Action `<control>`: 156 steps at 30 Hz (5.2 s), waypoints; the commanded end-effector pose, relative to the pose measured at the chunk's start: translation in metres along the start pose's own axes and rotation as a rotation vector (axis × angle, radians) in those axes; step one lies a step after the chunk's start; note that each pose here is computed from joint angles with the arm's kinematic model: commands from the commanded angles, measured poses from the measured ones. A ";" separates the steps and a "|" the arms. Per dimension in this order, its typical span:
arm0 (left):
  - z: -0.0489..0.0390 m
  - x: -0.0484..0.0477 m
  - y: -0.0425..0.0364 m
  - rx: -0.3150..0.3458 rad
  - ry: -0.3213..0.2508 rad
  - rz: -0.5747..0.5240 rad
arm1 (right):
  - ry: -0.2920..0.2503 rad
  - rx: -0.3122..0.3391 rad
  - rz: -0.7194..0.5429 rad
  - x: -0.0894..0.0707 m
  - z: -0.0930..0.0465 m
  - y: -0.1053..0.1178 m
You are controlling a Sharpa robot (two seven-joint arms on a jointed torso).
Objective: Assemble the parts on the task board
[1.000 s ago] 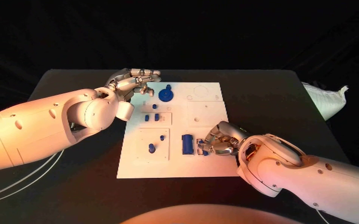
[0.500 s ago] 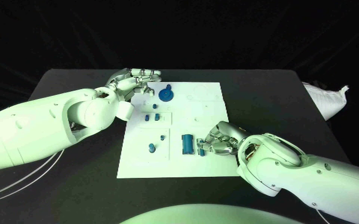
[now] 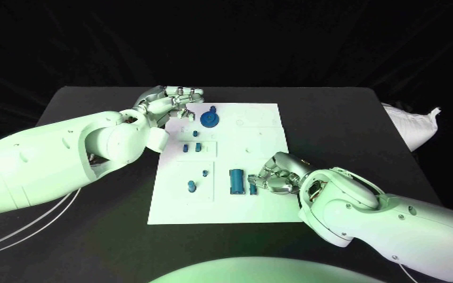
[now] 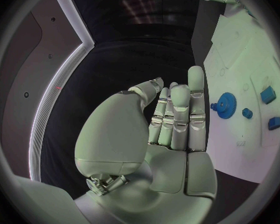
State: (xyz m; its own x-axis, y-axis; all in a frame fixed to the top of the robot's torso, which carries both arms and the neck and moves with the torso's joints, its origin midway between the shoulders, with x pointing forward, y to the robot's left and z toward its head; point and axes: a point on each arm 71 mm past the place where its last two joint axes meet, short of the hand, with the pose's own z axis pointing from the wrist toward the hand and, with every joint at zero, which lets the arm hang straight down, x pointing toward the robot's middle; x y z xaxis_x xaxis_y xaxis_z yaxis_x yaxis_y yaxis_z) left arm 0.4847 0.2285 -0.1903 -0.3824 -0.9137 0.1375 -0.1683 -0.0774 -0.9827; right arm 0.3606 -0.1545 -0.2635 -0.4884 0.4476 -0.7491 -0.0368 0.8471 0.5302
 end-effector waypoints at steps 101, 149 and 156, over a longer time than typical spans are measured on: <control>0.0176 -0.0058 0.0395 0.072 -0.264 -0.031 | -0.354 -0.287 0.939 -0.106 0.089 -0.043; -0.0023 0.0371 0.0400 0.151 -0.386 0.102 | -0.468 -0.236 1.005 -0.096 0.062 -0.015; -0.0023 0.0371 0.0400 0.151 -0.386 0.102 | -0.468 -0.236 1.005 -0.096 0.062 -0.015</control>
State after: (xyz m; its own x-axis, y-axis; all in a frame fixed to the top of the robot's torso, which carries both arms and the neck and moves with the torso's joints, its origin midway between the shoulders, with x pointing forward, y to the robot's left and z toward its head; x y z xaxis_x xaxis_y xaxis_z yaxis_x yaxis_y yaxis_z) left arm 0.4620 0.1936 -0.2266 -0.0129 -0.9998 0.0160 -0.0273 -0.0156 -0.9995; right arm 0.4618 -0.1930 -0.2259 -0.0141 0.9998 0.0115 0.0193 -0.0112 0.9998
